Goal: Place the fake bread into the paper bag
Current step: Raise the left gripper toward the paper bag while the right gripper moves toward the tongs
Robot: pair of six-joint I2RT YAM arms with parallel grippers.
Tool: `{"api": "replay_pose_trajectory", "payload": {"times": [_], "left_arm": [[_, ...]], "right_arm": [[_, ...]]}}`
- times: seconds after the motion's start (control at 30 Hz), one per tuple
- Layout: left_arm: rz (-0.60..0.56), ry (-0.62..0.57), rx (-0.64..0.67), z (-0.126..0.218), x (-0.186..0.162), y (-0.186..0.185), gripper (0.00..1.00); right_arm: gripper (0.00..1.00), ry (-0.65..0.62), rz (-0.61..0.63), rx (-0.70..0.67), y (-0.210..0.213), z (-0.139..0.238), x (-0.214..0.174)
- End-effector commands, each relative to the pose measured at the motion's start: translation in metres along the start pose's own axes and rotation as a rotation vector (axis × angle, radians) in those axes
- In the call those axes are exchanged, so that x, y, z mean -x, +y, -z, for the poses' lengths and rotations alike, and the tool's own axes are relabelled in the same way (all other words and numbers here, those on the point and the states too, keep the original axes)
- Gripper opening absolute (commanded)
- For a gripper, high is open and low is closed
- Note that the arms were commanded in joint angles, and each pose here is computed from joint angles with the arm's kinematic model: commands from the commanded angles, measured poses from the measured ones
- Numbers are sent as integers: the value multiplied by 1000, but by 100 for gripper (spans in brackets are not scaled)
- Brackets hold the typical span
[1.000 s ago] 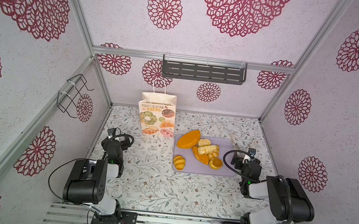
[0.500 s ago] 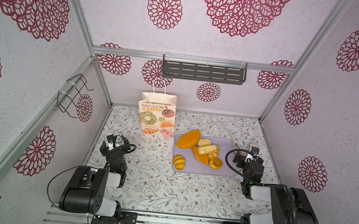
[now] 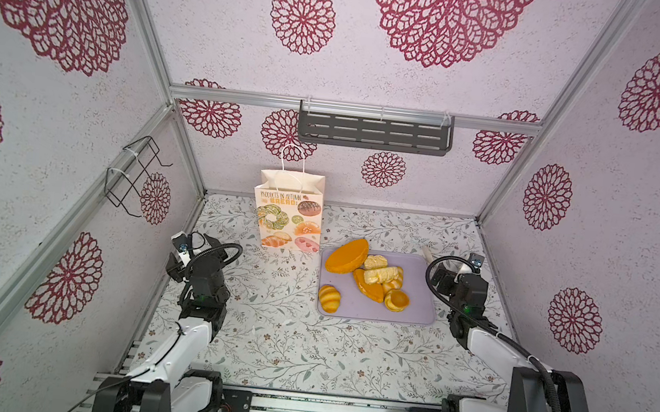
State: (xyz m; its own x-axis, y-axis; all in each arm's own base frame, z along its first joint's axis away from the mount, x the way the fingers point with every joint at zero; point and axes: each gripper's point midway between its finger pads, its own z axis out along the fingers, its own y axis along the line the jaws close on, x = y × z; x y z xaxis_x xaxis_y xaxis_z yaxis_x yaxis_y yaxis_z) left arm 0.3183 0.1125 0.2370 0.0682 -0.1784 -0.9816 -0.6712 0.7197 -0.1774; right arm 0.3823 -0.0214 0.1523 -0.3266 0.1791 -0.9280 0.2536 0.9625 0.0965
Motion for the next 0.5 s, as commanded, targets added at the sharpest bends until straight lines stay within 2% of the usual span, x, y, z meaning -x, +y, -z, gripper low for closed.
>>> {"api": "replay_pose_trajectory", "payload": {"times": [0.0,0.17,0.47], "left_arm": [[19,70,30,9,5,8,97],[97,106,-40,19,36,-3,97],[101,286,-174,29,58,-34,97]], "right_arm": [[99,73,-56,-19,0,7,0],[99,134,-54,10,8,12,5],[99,214,-61,36,17,17,13]]}}
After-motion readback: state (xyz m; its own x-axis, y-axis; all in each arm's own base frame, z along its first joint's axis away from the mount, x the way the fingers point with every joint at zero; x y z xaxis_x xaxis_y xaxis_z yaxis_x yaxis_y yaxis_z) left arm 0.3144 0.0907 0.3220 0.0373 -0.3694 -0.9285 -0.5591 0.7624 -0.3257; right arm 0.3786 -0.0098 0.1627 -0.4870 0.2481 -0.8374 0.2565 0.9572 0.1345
